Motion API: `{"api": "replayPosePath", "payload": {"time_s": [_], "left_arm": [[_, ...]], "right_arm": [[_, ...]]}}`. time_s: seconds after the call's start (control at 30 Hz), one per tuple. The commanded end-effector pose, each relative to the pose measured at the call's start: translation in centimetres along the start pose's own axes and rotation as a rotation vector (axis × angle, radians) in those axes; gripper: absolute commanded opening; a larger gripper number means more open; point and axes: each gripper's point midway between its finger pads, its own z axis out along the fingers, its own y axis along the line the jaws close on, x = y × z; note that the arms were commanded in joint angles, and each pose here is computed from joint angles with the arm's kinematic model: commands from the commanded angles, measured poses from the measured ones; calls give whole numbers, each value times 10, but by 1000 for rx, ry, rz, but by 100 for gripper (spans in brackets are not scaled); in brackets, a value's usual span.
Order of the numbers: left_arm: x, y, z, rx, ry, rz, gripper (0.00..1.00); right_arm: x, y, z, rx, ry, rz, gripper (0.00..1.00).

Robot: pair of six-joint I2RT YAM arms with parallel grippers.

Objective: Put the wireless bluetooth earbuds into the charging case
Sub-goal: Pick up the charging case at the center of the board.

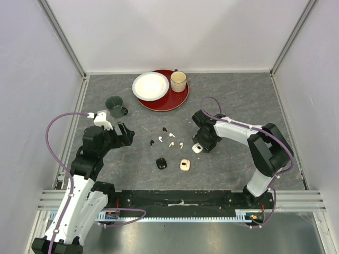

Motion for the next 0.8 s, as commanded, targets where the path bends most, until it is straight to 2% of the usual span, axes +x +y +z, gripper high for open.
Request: {"api": "replayPosePath", "payload": {"time_s": [0.0, 0.2, 0.43, 0.53, 0.77], "left_arm": [[-23, -4, -5, -8, -81, -27, 99], [-31, 1, -11, -36, -130, -46, 100], [-31, -1, -12, -29, -124, -42, 100], [-31, -8, -13, 8, -118, -46, 100], [-29, -38, -18, 177, -111, -53, 100]], "right_arm": [[13, -13, 13, 33, 40, 18, 64], [15, -11, 10, 13, 48, 28, 64], [12, -14, 12, 22, 32, 44, 62], [11, -16, 13, 27, 24, 41, 56], [13, -12, 12, -8, 32, 29, 34]]}}
